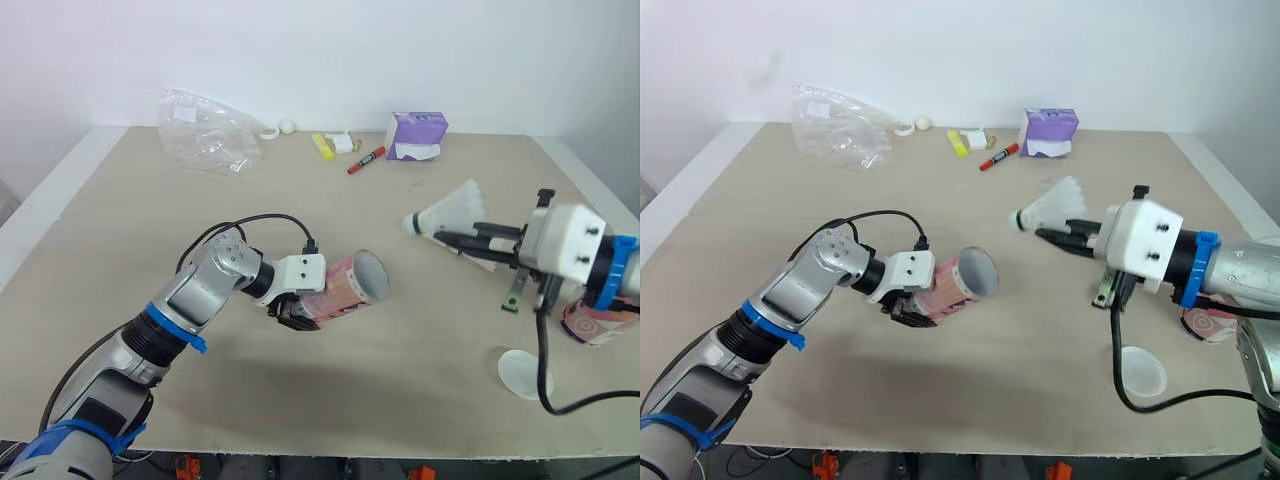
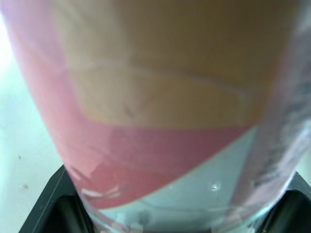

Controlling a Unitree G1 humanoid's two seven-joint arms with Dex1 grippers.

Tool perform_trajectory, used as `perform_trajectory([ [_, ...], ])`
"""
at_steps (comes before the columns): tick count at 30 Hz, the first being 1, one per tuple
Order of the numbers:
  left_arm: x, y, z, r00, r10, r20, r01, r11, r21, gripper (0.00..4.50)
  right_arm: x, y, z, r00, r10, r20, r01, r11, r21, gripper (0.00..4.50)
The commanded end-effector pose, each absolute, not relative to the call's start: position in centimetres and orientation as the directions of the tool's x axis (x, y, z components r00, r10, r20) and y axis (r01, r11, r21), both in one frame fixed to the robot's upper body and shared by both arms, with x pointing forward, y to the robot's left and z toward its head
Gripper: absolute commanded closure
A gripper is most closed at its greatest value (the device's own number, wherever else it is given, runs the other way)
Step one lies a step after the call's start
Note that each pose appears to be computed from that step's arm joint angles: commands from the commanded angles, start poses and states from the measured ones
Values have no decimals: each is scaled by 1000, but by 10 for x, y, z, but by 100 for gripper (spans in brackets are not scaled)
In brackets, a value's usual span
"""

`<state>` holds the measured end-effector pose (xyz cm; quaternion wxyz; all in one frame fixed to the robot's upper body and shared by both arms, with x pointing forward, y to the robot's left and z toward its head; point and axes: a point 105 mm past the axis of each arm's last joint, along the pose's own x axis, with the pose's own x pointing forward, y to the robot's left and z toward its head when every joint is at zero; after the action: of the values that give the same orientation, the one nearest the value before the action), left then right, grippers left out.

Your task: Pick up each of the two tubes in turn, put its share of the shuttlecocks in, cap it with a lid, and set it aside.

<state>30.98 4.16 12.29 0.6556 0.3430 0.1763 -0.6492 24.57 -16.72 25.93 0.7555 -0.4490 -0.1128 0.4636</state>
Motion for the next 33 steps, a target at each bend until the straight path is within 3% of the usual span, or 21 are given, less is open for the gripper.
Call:
perform_trajectory([
  [1, 309, 45, 110, 71, -701, -710, 987, -52, 150, 127, 231, -155, 263, 494, 831, -257, -581, 96, -808, 447],
  [15, 308, 44, 106, 87, -687, -721, 983, -60, 176, 127, 233, -125, 235, 386, 873, -297, -669, 42, -742, 447],
  [21, 307, 42, 105, 89, -686, -722, 981, -66, 184, 127, 237, -129, 244, 417, 882, -220, -702, 160, -694, 233],
  [24, 307, 41, 104, 88, -686, -723, 980, -70, 186, 127, 248, -143, 259, 506, 861, -60, -712, 377, -592, 125],
  [26, 307, 41, 104, 87, -685, -723, 980, -72, 187, 127, 261, -166, 257, 613, 790, 23, -712, 565, -417, 31],
  [27, 307, 41, 104, 87, -685, -723, 980, -73, 187, 127, 265, -174, 254, 649, 760, 30, -704, 615, -356, 5],
  [29, 307, 41, 103, 87, -684, -724, 980, -74, 187, 127, 274, -198, 237, 726, 687, -19, -662, 692, -288, 5],
  [31, 307, 41, 103, 84, -682, -727, 979, -80, 188, 127, 301, -257, 211, 895, 443, -55, -444, 871, -209, 5],
  [33, 307, 40, 103, 81, -682, -727, 978, -84, 188, 127, 312, -285, 200, 945, 321, -59, -326, 934, -144, 5],
])
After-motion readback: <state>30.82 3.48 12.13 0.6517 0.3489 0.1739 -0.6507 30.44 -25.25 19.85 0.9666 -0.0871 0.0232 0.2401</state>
